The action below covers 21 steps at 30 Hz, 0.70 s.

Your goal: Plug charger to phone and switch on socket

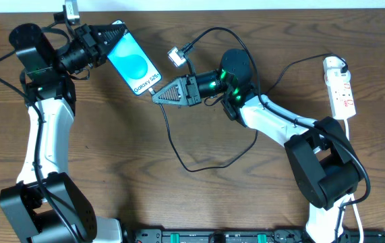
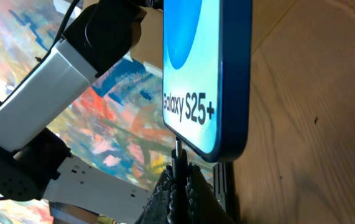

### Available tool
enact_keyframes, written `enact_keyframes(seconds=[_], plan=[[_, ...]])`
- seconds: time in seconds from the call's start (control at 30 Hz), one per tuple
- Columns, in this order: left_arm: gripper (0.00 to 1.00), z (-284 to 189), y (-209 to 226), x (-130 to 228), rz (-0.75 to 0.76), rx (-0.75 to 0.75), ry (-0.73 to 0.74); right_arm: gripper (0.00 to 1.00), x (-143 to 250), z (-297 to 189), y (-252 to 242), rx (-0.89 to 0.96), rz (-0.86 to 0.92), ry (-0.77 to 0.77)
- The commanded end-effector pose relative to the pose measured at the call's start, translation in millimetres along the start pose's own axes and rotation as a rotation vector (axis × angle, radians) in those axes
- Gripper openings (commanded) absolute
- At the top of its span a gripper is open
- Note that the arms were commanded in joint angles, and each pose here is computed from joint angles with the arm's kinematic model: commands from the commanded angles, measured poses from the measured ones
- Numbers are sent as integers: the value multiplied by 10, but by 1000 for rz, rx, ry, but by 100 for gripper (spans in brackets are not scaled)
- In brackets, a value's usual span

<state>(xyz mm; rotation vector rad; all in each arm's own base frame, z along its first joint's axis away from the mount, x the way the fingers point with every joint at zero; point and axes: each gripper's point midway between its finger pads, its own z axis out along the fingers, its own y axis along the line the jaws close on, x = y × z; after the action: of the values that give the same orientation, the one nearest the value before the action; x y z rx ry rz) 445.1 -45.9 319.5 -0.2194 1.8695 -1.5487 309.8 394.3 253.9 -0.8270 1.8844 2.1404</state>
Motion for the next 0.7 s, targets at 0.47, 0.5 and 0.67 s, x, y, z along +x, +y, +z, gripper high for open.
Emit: enact_keyframes(seconds=[0.47,0.5,0.67], plan=[[7,14,-61,26,-26,16,19,1,-29,25,72,-16,-71,6],[8,14,-61,27,-26,16,20,1,-29,25,72,-16,-69,6],[7,13,-61,25,-56,16,19,1,-35,23,70,-15,-69,3]])
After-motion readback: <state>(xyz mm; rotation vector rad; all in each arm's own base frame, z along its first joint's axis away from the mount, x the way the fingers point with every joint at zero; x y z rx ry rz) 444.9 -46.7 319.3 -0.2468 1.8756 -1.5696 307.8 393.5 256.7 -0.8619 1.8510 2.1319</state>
